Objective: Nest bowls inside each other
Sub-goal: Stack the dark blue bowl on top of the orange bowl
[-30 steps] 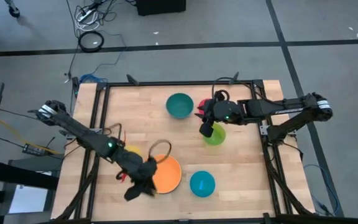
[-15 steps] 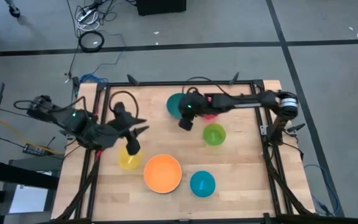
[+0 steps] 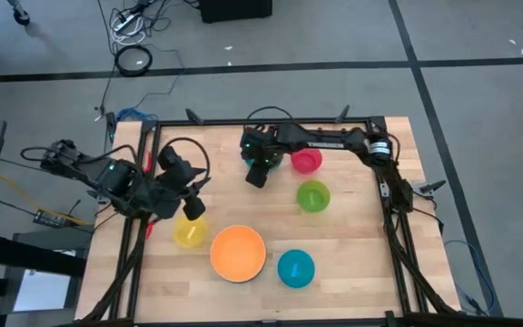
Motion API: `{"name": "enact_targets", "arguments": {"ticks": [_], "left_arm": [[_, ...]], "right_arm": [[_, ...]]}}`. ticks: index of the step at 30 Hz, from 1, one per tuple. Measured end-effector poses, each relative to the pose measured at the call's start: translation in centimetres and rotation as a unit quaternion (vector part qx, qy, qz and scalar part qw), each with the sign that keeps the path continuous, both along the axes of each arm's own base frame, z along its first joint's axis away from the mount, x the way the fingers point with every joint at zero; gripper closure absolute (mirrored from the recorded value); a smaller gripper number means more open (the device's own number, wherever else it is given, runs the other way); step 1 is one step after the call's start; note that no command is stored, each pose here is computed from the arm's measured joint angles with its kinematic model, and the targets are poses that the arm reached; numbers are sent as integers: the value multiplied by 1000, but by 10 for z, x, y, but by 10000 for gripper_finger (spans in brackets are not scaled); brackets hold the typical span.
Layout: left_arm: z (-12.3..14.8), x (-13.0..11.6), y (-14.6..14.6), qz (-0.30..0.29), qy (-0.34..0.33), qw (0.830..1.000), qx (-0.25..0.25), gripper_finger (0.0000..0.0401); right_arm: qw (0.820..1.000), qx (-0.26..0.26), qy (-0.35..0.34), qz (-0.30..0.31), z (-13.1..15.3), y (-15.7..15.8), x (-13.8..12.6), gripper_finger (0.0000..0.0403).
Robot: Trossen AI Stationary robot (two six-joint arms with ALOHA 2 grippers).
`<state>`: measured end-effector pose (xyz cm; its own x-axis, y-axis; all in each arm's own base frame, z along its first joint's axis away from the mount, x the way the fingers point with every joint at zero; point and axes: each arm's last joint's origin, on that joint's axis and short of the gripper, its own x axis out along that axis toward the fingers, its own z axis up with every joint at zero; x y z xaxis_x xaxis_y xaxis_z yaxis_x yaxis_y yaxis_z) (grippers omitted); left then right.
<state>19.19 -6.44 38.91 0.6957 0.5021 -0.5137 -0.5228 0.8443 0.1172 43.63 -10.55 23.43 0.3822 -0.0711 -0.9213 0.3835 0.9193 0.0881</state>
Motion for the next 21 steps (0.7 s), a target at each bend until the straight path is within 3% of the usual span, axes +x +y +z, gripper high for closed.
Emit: {"name": "enact_targets", "arguments": {"ticks": [6, 14, 21], "left_arm": [[-1, 0, 0, 1, 3, 1000, 0, 277], [-1, 0, 0, 0, 5, 1000, 1, 277], [-1, -1, 0, 1, 8, 1000, 3, 277]], "right_arm": [[999, -3, 35, 2, -25, -5, 12, 294], [996, -50, 76, 13, -49, -10, 16, 300], [994, -59, 77, 53, -38, -7, 12, 392]]}}
